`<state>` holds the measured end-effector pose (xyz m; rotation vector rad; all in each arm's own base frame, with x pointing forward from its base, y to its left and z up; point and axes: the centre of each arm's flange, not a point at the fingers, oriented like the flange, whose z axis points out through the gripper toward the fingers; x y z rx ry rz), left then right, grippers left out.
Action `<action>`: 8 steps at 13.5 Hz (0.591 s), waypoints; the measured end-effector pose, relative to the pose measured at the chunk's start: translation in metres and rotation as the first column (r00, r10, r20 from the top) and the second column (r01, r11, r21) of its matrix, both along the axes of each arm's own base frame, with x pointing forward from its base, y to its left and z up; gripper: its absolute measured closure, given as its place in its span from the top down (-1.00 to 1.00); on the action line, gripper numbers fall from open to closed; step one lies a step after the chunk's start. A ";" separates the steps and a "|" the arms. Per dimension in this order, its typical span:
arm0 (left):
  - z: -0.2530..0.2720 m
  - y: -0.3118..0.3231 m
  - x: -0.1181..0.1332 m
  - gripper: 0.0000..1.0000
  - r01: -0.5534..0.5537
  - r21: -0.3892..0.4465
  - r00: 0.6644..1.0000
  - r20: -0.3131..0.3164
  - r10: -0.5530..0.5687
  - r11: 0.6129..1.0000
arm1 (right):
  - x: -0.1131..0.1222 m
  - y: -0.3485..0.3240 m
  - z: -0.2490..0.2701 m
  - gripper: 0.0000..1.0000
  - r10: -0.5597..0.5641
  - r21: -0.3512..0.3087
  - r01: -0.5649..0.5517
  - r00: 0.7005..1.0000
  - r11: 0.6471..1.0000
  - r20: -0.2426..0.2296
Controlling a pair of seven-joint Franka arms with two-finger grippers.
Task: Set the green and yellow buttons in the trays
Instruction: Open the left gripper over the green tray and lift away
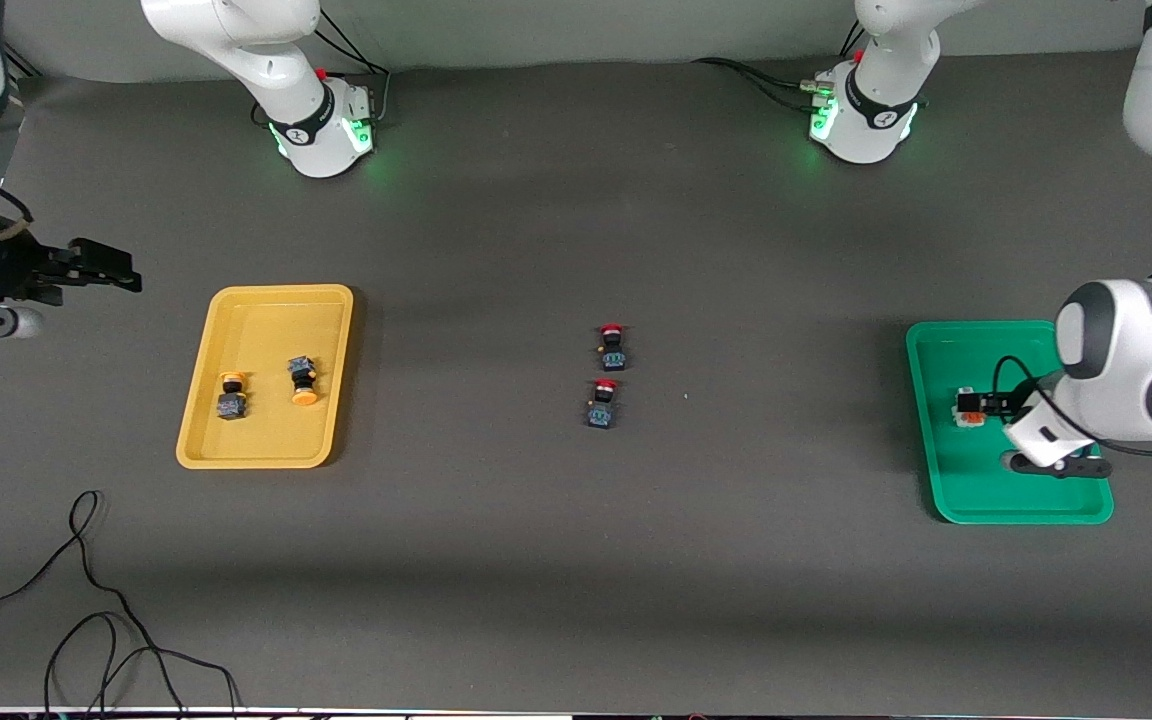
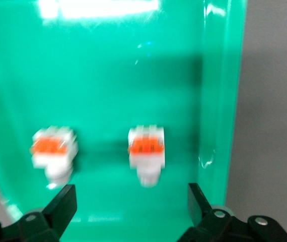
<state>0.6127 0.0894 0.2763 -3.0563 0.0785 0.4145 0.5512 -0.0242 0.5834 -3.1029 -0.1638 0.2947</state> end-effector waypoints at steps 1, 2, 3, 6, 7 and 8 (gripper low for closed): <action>0.031 -0.002 0.000 0.96 -0.012 0.002 1.000 -0.014 0.012 1.000 | -0.001 -0.002 0.001 1.00 -0.004 -0.001 0.004 1.000 1.000 0.001; 0.063 -0.007 -0.002 0.96 -0.019 0.003 0.999 -0.026 0.019 1.000 | -0.001 -0.001 0.001 1.00 -0.014 -0.005 0.014 1.000 1.000 0.002; 0.097 -0.014 -0.004 0.96 -0.018 0.008 0.999 -0.036 0.019 1.000 | -0.001 0.001 0.002 1.00 -0.028 -0.012 0.028 1.000 1.000 0.004; 0.187 -0.033 -0.011 0.97 -0.012 0.017 0.998 -0.066 0.013 1.000 | -0.003 0.005 0.006 1.00 -0.040 -0.021 0.041 0.999 0.999 0.011; 0.212 -0.039 -0.013 0.97 -0.009 0.018 0.997 -0.075 0.011 1.000 | -0.004 0.005 0.007 1.00 -0.041 -0.022 0.042 0.999 0.999 0.013; 0.234 -0.043 -0.015 0.97 -0.007 0.017 0.997 -0.078 0.008 1.000 | -0.004 0.005 0.008 1.00 -0.042 -0.022 0.042 0.999 0.999 0.015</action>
